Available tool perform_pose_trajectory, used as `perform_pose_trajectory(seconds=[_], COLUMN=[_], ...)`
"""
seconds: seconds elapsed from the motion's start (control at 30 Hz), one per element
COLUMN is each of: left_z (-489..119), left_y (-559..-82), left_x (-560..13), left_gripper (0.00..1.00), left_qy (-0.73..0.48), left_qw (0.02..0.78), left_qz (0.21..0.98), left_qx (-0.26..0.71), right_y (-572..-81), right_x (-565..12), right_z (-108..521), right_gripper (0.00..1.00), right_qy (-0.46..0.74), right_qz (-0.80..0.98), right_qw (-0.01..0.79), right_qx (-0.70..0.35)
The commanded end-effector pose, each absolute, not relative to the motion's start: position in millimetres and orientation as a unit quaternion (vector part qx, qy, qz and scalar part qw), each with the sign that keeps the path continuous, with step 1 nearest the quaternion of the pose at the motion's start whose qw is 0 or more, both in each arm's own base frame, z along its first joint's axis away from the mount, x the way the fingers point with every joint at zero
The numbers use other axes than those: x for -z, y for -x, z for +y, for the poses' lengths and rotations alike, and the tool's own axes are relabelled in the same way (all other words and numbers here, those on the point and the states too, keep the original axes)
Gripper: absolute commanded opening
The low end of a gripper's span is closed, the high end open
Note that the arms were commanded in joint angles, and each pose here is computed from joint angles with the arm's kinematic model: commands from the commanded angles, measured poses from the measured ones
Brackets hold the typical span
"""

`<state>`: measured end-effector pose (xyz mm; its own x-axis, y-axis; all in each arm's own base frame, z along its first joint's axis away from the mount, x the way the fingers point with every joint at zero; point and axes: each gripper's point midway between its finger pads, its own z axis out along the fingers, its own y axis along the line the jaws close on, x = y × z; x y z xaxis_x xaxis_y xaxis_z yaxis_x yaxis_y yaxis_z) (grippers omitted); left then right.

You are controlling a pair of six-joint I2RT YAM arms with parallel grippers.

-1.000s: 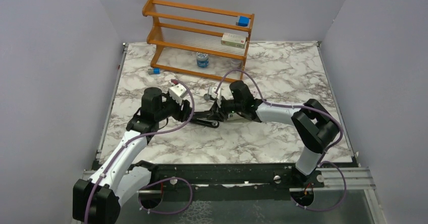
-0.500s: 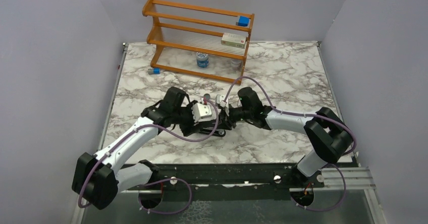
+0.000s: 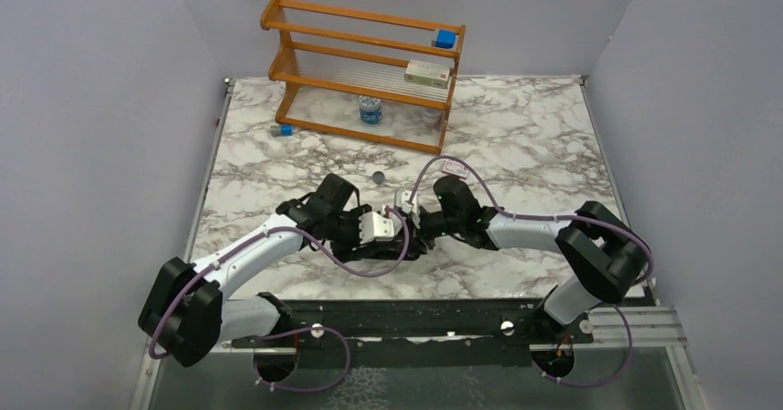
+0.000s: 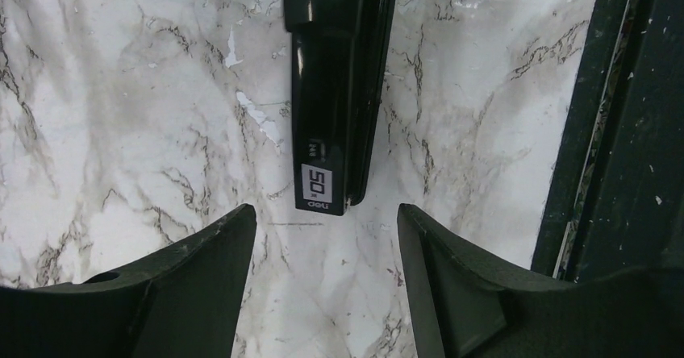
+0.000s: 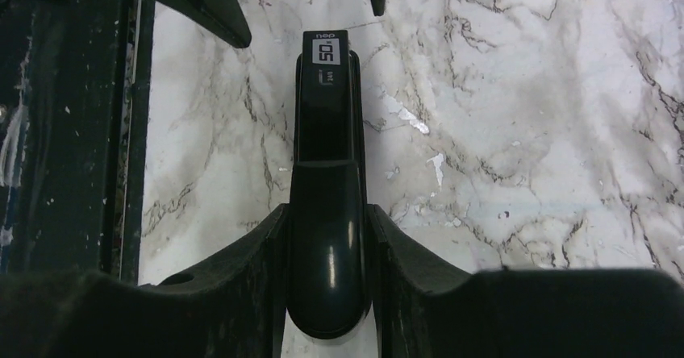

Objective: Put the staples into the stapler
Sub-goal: Move the stapler to the center of the board, then close the stapler at the center of the board.

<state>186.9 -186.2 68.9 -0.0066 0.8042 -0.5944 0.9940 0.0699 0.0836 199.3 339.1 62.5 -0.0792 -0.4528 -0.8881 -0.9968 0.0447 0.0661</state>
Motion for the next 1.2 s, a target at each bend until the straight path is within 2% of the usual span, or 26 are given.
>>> perform_pose_trajectory(seconds=[0.0, 0.07, 0.13, 0.3, 0.67, 0.87, 1.0, 1.17], left_z=[-197.7, -201.4, -203.9, -212.0, -220.0, -220.4, -222.0, -209.7], left_y=[-201.0, -204.2, -210.6, -215.1, -201.0, -199.7, -193.6, -195.0], left_x=[-67.9, -65.9, -63.5, -56.4, -39.2, -42.2, -45.2, -41.9], left_gripper=[0.68, 0.68, 0.68, 0.67, 0.51, 0.37, 0.23, 0.04], left_qy=[-0.666, -0.665, -0.663, -0.666, -0.672, -0.662, -0.660, -0.659], left_qw=[0.309, 0.323, 0.336, 0.345, 0.303, 0.304, 0.300, 0.284], left_qz=[0.656, 0.650, 0.648, 0.637, 0.637, 0.645, 0.645, 0.662], left_qx=[0.175, 0.175, 0.169, 0.177, 0.226, 0.230, 0.244, 0.215], right_y=[-204.9, -204.9, -204.0, -202.3, -206.5, -220.5, -226.8, -237.8], right_x=[-89.6, -94.7, -98.5, -104.0, -140.7, -159.5, -168.1, -165.6], right_z=[340.8, 338.4, 336.7, 330.6, 305.7, 286.5, 271.9, 262.3], right_gripper=[0.47, 0.55, 0.58, 0.61, 0.63, 0.60, 0.61, 0.61], right_qy=[0.571, 0.565, 0.562, 0.543, 0.421, 0.314, 0.242, 0.214], right_qz=[0.602, 0.600, 0.594, 0.601, 0.628, 0.657, 0.673, 0.689], right_qw=[0.414, 0.427, 0.439, 0.455, 0.535, 0.575, 0.590, 0.598], right_qx=[-0.375, -0.372, -0.372, -0.372, -0.377, -0.373, -0.375, -0.348])
